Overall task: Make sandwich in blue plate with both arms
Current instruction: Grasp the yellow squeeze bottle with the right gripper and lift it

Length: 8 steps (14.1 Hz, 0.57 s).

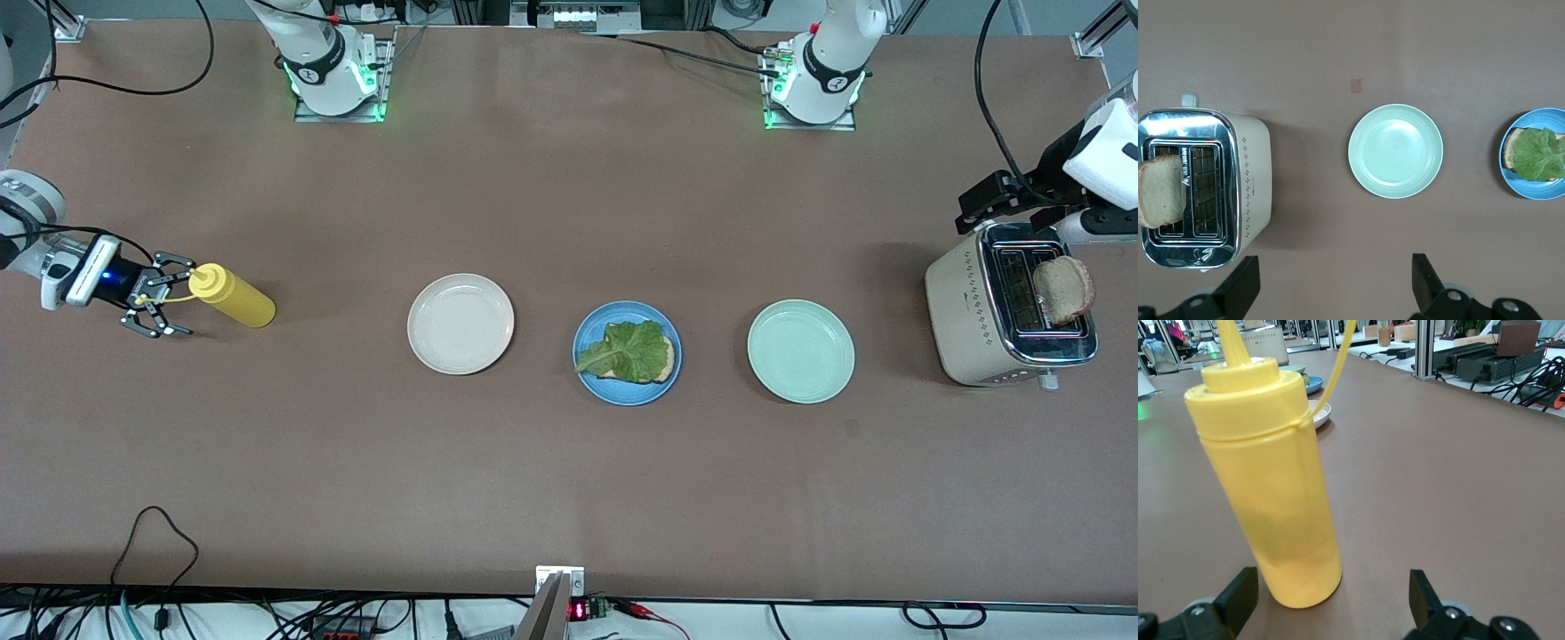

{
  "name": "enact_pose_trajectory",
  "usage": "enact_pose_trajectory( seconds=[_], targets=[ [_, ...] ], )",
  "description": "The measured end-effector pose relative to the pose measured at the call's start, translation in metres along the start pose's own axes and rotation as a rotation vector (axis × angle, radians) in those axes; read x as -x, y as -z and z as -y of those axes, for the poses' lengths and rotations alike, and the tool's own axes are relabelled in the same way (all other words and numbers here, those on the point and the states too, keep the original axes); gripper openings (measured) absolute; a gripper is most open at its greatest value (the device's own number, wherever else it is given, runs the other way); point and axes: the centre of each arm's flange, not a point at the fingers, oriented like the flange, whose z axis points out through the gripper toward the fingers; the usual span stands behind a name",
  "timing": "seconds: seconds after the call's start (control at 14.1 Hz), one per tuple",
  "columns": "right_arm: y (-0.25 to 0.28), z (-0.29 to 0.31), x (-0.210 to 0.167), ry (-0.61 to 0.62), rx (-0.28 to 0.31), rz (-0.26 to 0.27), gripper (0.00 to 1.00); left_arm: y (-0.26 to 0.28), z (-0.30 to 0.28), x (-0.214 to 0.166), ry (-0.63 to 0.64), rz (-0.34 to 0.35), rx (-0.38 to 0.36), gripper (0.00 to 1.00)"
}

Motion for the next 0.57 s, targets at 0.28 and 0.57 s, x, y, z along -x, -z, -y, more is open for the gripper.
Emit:
enact_pose_trajectory(
  seconds=[0.28,0.57],
  targets=[
    [-0.016,-0.002,-0.001,0.005,-0.021,-0.023,1.00,0.000,0.001,0.000,0.002,-0.001,0.000,1.00],
    [-0.036,-0.001,-0.005,0.030,-0.054,-0.047,1.00,0.000,0.002,0.000,0.003,-0.001,0.000,1.00]
  ],
)
